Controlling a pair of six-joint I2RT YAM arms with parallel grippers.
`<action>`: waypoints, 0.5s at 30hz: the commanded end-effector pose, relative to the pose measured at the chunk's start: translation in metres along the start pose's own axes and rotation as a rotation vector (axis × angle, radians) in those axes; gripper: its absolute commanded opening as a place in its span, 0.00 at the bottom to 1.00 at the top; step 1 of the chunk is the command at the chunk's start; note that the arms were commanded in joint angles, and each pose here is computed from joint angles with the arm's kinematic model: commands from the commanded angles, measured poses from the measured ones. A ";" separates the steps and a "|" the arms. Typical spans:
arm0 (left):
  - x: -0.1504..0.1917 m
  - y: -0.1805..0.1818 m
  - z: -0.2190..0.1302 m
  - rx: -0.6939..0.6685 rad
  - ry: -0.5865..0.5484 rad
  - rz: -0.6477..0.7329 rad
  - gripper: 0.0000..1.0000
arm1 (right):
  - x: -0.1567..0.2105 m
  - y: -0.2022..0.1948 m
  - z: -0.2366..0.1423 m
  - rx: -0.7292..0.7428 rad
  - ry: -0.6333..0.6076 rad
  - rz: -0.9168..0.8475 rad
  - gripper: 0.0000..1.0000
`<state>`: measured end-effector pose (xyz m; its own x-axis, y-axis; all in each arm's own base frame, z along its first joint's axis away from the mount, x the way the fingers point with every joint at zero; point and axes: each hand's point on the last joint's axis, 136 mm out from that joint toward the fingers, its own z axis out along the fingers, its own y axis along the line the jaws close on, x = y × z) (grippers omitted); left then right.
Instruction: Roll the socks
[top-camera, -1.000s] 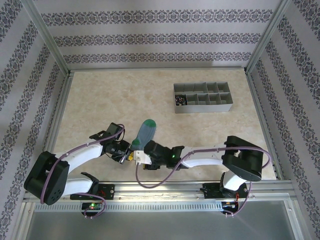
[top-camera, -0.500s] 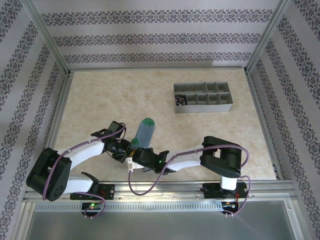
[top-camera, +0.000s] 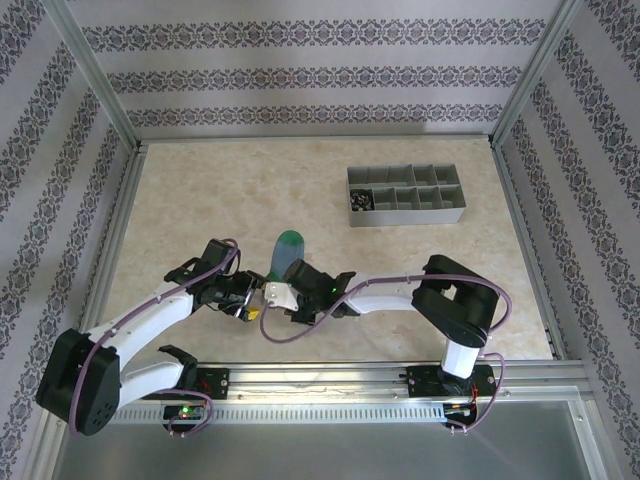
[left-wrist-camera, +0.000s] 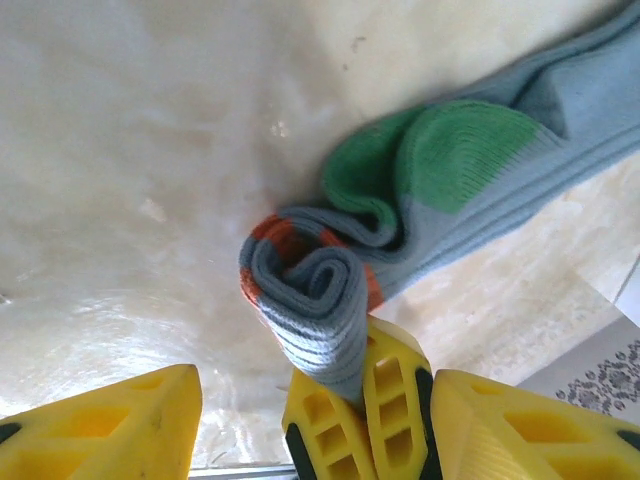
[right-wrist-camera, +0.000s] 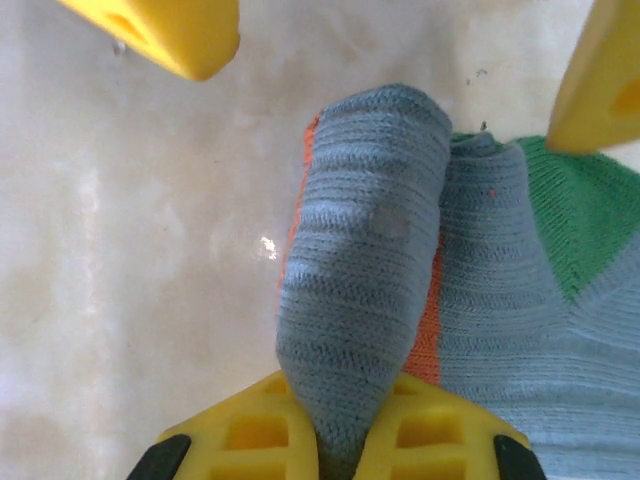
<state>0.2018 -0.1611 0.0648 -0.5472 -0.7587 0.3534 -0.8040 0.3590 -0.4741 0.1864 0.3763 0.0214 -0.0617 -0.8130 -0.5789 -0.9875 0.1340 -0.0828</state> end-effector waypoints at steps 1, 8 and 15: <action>0.000 -0.002 -0.001 0.025 0.009 -0.003 0.61 | 0.064 0.050 0.004 -0.307 0.170 0.234 0.00; 0.003 -0.006 0.009 0.058 0.037 -0.003 0.56 | 0.068 0.035 0.005 -0.411 0.175 0.411 0.00; -0.002 -0.018 0.025 0.089 0.013 -0.016 0.61 | 0.061 0.026 0.005 -0.455 0.231 0.440 0.00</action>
<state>0.2093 -0.1738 0.0491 -0.5457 -0.7454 0.3829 -0.8027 0.3339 -0.4942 0.1934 0.3765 0.0249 -0.3629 -0.7488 -0.5546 -0.9105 0.1584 0.3819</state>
